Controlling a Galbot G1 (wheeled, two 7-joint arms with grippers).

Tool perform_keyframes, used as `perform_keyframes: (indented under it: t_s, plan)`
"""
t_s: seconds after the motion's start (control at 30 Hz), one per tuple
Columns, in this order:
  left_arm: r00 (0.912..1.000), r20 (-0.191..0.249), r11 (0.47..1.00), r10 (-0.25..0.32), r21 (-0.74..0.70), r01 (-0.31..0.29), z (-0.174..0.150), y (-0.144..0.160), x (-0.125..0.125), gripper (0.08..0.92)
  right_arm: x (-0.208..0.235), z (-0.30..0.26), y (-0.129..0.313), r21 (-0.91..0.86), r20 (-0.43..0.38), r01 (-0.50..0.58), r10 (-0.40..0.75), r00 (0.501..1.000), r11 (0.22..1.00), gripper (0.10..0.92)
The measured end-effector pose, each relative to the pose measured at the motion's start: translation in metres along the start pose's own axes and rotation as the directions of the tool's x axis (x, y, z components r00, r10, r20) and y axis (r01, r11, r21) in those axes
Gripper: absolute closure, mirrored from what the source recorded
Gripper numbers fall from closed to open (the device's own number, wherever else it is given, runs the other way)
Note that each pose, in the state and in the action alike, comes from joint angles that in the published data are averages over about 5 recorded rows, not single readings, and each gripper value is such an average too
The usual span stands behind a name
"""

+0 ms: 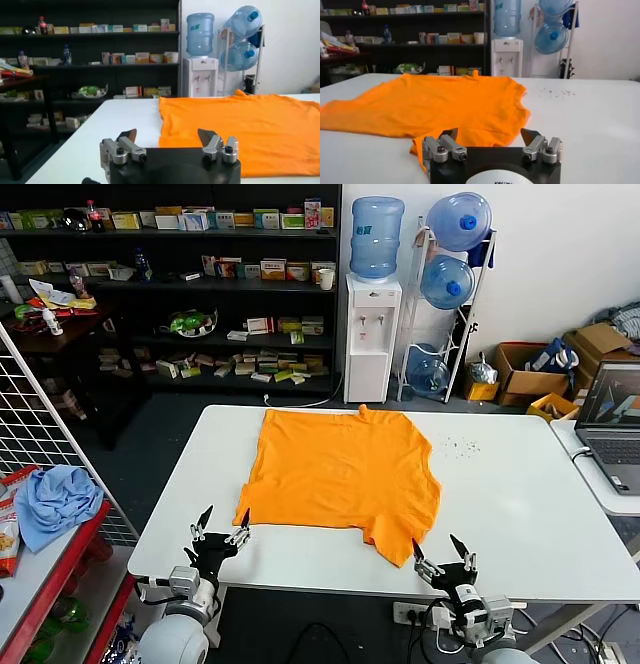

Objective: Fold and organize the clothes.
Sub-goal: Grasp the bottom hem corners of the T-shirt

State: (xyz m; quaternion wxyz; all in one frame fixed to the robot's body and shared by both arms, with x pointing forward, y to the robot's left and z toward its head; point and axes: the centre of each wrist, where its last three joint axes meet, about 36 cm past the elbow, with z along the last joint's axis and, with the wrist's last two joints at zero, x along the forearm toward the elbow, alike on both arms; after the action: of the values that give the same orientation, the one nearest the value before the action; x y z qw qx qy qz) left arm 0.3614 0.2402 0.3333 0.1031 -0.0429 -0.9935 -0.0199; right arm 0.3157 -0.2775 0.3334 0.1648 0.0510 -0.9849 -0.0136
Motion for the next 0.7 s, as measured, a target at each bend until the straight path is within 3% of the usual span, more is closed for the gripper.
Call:
perform_keyframes:
  t_s: [0.27,0.7]
  plan:
    - [0.9992,-0.036,0.999,0.016,-0.036,-0.017,-0.002,0.001,-0.005,0.177,-0.008,0.000,0.000,-0.053,-0.043,-0.013,0.011,0.999,0.998,0.200]
    - [0.9831,-0.183,1.000,-0.006,-0.028,0.001,-0.002,0.007,-0.021,0.177,-0.033,0.002,0.010,-0.163,-0.112,-0.001,-0.017,0.994,0.987,0.200]
